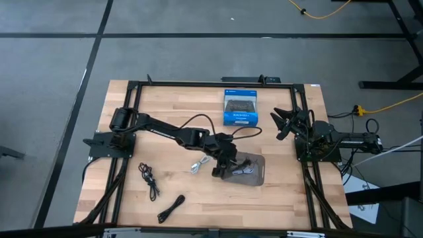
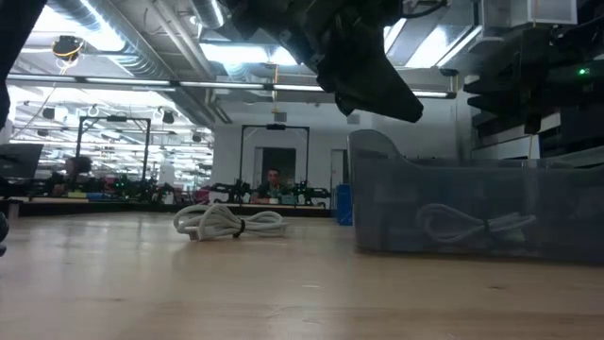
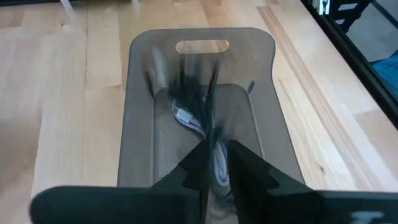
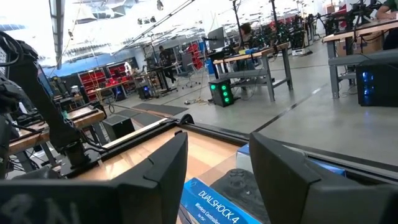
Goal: Pick and place USB-C Cables
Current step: Put the top black charger cable into the black bin, then put the white charger cable into the black bin
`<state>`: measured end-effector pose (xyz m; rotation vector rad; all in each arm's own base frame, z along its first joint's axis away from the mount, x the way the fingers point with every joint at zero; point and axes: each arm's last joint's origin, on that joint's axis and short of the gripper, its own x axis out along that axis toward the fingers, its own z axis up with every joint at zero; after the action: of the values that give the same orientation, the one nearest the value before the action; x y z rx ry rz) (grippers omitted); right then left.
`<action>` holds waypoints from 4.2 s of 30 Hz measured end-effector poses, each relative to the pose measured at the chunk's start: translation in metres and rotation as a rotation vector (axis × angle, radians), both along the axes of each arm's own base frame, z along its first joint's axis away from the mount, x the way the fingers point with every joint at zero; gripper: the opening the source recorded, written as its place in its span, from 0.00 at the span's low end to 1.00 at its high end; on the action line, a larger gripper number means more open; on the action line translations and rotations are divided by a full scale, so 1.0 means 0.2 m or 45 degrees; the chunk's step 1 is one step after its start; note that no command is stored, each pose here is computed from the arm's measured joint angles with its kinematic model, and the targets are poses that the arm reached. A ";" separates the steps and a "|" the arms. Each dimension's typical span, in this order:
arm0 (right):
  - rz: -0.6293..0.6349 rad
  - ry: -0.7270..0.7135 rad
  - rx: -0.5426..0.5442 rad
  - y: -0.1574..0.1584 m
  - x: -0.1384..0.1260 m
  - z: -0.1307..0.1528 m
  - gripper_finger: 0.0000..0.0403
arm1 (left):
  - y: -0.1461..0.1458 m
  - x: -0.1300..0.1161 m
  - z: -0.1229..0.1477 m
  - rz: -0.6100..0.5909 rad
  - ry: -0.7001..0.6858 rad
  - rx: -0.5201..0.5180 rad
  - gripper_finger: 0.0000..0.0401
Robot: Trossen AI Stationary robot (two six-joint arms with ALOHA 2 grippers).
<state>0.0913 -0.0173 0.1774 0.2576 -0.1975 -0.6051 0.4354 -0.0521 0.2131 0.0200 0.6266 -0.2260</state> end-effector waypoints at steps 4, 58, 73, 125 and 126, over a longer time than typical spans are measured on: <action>0.000 0.001 0.000 0.00 0.00 0.00 0.44 | 0.00 0.00 0.00 0.015 0.006 -0.018 0.16; 0.016 0.050 0.006 0.00 0.00 -0.02 0.44 | -0.08 -0.40 0.01 1.066 0.883 -0.376 0.15; 0.066 0.020 0.060 0.01 0.01 -0.02 0.44 | -0.18 -0.33 -0.23 1.076 0.970 -0.300 0.15; 0.066 0.022 0.056 0.01 0.01 -0.02 0.44 | -0.35 -0.23 0.18 0.658 0.768 0.086 0.12; 0.066 0.022 0.055 0.01 0.01 -0.02 0.44 | -0.35 -0.23 0.17 0.654 0.787 0.082 0.14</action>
<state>0.0929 -0.0160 0.1730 0.2986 -0.1608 -0.5608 0.3890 -0.1230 0.2467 -0.1536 1.2275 0.3015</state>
